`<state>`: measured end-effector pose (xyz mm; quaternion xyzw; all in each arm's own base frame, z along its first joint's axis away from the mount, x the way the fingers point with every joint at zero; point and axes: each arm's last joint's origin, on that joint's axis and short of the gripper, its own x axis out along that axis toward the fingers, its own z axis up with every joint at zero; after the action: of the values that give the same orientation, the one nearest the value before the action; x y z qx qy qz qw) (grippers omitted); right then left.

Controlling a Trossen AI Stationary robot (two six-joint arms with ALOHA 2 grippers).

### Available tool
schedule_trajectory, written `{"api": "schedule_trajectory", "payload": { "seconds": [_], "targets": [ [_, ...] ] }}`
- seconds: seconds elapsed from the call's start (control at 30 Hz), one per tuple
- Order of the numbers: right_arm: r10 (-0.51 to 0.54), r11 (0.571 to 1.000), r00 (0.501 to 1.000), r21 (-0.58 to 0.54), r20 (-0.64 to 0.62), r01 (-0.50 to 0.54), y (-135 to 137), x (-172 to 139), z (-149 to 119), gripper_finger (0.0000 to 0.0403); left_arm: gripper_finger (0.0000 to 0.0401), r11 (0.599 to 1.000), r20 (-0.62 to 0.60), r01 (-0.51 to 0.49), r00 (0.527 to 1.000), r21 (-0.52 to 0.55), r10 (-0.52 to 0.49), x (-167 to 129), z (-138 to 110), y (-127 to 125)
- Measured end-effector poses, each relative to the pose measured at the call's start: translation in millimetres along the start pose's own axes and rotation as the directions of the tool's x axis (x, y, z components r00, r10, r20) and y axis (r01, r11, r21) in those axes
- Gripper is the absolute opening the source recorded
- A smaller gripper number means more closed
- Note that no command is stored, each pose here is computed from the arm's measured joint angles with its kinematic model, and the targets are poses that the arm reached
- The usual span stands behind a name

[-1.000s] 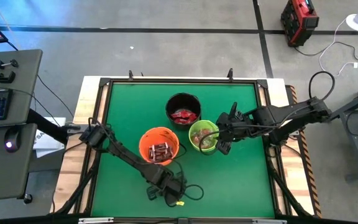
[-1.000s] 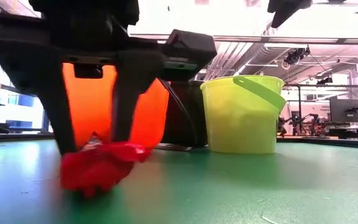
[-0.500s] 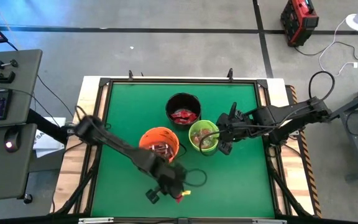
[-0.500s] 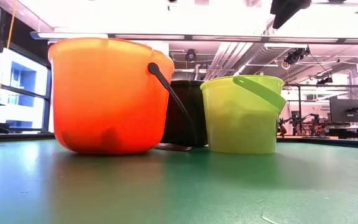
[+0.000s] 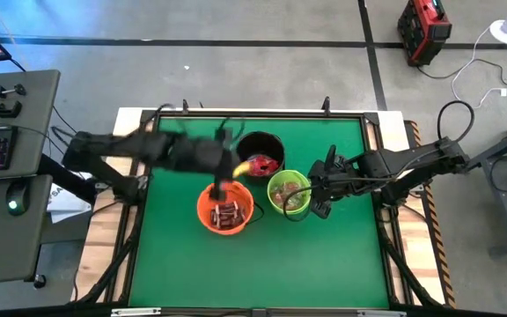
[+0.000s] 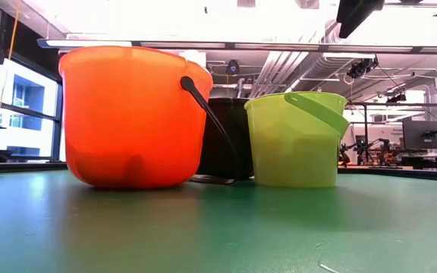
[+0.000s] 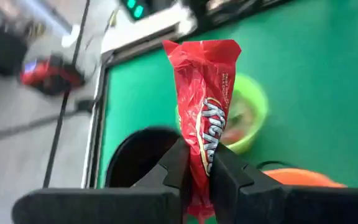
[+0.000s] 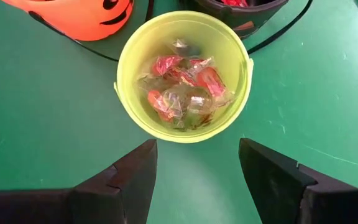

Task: Sort candy by brand, put in halloween buckets
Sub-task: Put the red chocolate bar into black bucket, then return to Home Position

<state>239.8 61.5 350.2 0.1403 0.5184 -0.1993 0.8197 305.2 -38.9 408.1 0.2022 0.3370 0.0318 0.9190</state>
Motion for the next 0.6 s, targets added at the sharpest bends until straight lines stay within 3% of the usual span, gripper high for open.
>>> {"api": "schedule_trajectory", "payload": {
  "seconds": [0.3,0.47,0.6],
  "targets": [
    [0.003,0.997,1.0,0.078,0.004,-0.003,0,0,0,0.022,0.0044,0.985,-0.169,-0.093,0.983,-0.144,0.068,96,-51,73],
    [0.003,0.991,1.0,0.132,0.004,-0.004,0,0,0,0.022,0.0085,0.951,-0.102,0.007,0.994,-0.309,-0.041,136,-65,90],
    [0.003,0.987,1.0,0.159,0.004,-0.004,0,0,0,0.022,0.0128,0.944,-0.085,0.046,0.993,-0.327,-0.078,140,-65,89]
  ]
}}
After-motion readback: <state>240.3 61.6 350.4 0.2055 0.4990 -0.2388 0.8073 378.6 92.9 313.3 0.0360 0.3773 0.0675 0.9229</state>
